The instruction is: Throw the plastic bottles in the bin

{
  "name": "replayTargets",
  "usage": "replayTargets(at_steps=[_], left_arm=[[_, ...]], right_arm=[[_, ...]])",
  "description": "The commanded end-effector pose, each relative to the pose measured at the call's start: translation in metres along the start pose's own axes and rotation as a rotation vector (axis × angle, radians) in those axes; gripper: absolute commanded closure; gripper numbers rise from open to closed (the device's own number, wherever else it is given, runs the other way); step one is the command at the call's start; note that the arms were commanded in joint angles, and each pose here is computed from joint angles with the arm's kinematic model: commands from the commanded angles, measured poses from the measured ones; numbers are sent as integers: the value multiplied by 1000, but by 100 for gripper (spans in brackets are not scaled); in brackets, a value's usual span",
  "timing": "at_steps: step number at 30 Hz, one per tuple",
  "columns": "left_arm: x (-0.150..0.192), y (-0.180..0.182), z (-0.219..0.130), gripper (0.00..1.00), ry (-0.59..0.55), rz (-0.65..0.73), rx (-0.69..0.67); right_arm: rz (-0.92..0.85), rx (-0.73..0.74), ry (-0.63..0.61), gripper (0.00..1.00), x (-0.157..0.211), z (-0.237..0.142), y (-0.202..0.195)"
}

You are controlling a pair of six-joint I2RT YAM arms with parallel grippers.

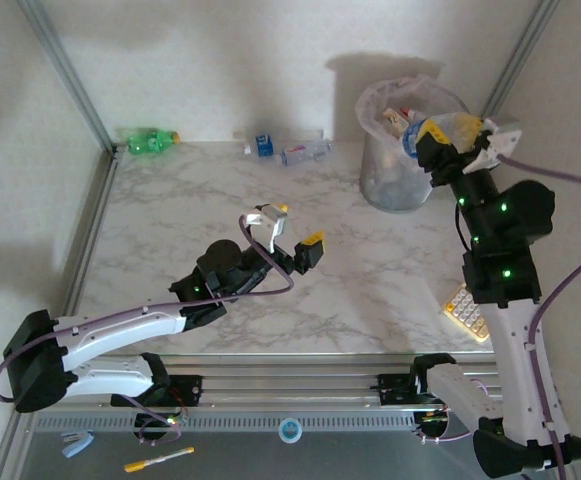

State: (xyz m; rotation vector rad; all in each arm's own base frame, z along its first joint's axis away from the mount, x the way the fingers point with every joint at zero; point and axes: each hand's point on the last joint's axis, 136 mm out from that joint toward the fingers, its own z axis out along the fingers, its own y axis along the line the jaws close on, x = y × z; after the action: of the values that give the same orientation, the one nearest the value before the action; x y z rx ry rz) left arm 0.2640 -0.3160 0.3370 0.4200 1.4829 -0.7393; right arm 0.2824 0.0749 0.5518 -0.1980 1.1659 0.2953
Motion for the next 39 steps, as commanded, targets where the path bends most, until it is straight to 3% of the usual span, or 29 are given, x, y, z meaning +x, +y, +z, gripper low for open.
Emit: replayTargets(at_steps=[1, 7, 16, 21, 24, 27, 29, 31, 34, 39], left_arm=[[-10, 9, -3, 0, -47, -38, -37], [-7, 15, -2, 0, -42, -41, -63], [-10, 27, -3, 0, -48, -45, -99], [-10, 37, -9, 0, -41, -45, -127], [-12, 42, -14, 0, -43, -44, -145], [-12, 46, -17, 0, -34, -41, -162], [-11, 47, -18, 0, -21, -40, -167], [-8, 48, -20, 1, -7, -43, -169], [-3, 50, -20, 0, 20, -44, -181], [1, 53, -21, 1, 39, -54, -204]], right_arm=[[-157, 96, -371, 66, -80, -22, -8], [-226, 134, -473, 65, -104, -42, -7], [-205, 143, -426, 68, -89, -23, -14], [-196, 161, -339, 70, -69, 7, -24], [-177, 200, -158, 69, -30, 52, -44], [-121, 194, 124, 56, 31, 104, -68], [-77, 243, 335, 32, 90, 133, -95], [-27, 298, 440, 19, 116, 140, -111], [-1, 271, 461, 10, 121, 140, -107], [-27, 259, 414, 4, 86, 117, -97]])
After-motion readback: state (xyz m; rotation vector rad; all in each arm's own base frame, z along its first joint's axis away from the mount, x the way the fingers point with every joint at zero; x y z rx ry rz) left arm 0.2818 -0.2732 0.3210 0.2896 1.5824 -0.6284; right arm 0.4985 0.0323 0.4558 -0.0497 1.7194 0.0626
